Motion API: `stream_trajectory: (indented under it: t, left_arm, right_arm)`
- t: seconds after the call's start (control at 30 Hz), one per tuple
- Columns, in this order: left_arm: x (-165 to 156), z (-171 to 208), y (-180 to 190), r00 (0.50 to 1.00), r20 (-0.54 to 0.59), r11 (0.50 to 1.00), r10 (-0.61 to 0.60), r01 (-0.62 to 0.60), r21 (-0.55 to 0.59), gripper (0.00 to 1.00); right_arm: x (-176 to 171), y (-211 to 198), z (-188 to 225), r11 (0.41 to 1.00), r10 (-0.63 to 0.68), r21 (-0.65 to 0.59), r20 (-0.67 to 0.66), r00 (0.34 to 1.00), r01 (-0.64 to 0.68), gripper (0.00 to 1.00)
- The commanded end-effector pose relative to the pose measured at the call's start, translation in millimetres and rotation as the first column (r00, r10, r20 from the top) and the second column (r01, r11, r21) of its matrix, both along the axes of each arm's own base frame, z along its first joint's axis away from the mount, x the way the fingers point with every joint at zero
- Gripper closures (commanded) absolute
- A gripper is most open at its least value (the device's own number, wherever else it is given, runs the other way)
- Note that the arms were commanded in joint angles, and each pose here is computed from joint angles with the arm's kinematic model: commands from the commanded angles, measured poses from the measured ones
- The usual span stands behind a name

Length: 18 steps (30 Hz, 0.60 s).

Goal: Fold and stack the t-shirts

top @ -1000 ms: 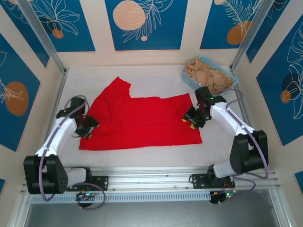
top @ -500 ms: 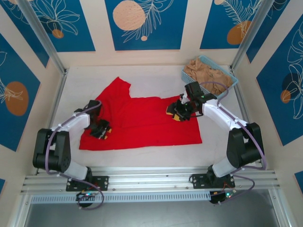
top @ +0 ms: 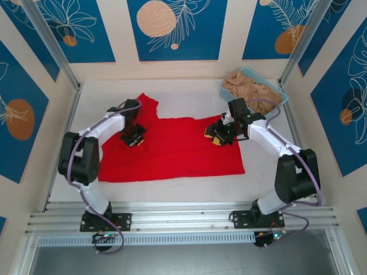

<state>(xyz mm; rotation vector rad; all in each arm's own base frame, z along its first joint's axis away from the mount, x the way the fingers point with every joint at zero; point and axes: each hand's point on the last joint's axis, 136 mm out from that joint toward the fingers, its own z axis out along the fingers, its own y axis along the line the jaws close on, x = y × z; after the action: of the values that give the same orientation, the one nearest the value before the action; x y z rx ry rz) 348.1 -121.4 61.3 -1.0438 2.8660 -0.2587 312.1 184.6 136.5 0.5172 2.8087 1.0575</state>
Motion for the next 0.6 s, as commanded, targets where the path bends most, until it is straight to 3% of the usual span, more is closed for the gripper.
stream_trajectory:
  t: [0.0,0.4,0.5,0.57]
  left_arm:
    - [-1.6,-3.9,1.5,0.987,-0.076,0.984,-0.138,0.146,0.105,1.00]
    - [9.9,-19.2,-21.8,0.889,-0.211,0.872,-0.407,0.447,0.198,1.00]
    - [17.6,-10.2,-26.4,0.879,-0.153,0.853,-0.452,0.476,0.214,0.85]
    - [31.3,6.9,-39.3,0.863,-0.012,0.843,-0.505,0.497,0.206,0.73]
  right_arm:
    - [-9.1,0.3,1.2,1.000,0.007,0.031,-0.032,0.999,-0.006,0.60]
    - [-14.9,0.0,-9.2,0.999,0.007,0.035,-0.085,0.996,-0.004,0.60]
    - [-15.7,-3.6,-13.3,1.000,-0.003,0.014,-0.098,0.995,0.004,0.60]
    - [-15.3,-7.7,-15.3,1.000,-0.019,0.003,-0.103,0.994,0.020,0.60]
